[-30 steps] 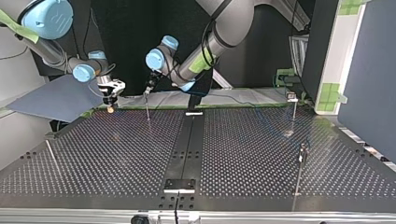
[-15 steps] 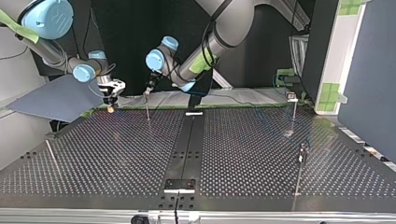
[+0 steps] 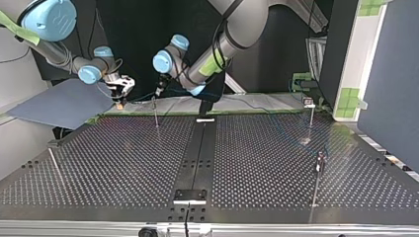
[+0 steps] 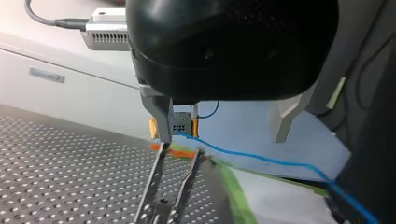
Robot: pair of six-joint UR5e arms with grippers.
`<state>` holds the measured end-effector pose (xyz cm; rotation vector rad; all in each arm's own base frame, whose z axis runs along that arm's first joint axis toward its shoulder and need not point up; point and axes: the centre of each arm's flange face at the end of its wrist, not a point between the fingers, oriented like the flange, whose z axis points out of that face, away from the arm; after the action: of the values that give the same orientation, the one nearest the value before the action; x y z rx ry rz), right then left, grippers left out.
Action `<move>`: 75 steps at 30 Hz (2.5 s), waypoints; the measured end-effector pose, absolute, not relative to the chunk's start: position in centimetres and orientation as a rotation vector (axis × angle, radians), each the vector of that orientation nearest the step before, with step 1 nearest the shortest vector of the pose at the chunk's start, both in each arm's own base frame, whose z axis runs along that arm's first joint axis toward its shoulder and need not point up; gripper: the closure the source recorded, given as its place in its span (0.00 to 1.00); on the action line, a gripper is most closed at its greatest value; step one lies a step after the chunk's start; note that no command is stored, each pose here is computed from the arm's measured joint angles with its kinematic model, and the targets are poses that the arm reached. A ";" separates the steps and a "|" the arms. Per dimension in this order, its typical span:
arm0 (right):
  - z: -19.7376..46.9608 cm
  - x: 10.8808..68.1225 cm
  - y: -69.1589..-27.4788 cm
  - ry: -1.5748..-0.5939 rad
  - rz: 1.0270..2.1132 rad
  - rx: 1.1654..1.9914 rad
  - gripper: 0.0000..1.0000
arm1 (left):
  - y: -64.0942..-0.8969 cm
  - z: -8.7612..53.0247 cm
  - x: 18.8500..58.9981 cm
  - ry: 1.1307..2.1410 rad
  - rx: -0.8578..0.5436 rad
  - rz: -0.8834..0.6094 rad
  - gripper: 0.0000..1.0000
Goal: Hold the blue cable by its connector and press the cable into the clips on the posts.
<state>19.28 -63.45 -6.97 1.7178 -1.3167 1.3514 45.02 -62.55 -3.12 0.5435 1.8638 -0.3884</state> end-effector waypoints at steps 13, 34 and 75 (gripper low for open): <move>-5.0 19.0 -61.4 -1.249 1.339 1.756 1.00 | -61.3 0.6 44.1 1.839 0.542 -0.385 0.00; -3.4 19.6 -60.8 -1.222 1.382 1.728 1.00 | -58.4 4.7 37.2 1.997 0.600 -0.371 0.00; -3.2 21.5 -60.9 -1.206 1.489 1.699 1.00 | -59.4 1.9 42.5 2.335 0.375 -0.504 0.00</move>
<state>21.50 -60.88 -3.17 1.6991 -1.2057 1.4888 42.47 -59.41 1.94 0.3755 2.3350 -0.5040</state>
